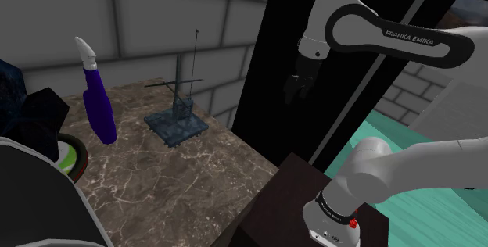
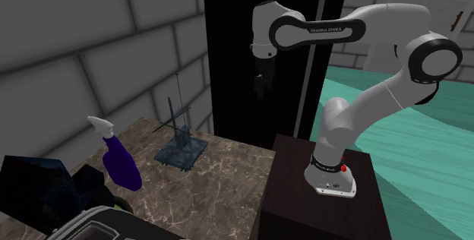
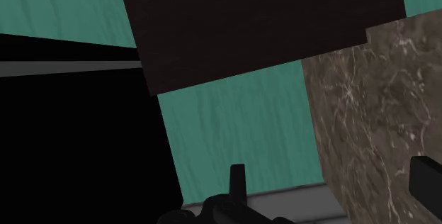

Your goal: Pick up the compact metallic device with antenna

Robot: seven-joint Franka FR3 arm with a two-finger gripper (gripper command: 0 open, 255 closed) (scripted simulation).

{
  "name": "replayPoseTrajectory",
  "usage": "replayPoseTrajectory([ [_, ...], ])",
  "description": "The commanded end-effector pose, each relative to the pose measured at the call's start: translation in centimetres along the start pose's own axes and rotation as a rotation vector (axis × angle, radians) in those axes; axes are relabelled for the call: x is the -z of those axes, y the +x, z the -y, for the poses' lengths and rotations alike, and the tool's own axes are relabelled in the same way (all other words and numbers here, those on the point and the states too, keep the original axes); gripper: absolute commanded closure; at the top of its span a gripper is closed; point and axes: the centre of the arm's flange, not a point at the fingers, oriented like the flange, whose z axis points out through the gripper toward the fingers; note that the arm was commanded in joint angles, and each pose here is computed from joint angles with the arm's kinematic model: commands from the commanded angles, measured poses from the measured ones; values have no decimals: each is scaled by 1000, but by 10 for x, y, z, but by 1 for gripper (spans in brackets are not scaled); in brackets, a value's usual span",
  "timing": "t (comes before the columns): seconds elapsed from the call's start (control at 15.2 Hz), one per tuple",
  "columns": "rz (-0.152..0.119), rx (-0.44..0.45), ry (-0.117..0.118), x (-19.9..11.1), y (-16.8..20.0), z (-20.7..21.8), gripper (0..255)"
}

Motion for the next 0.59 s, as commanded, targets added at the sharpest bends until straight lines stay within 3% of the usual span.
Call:
replayPoseTrajectory([
  [0.0, 0, 0, 0, 0, 0, 0, 0],
  [0.53, -55, 3, 19, 12, 25, 96, 0],
])
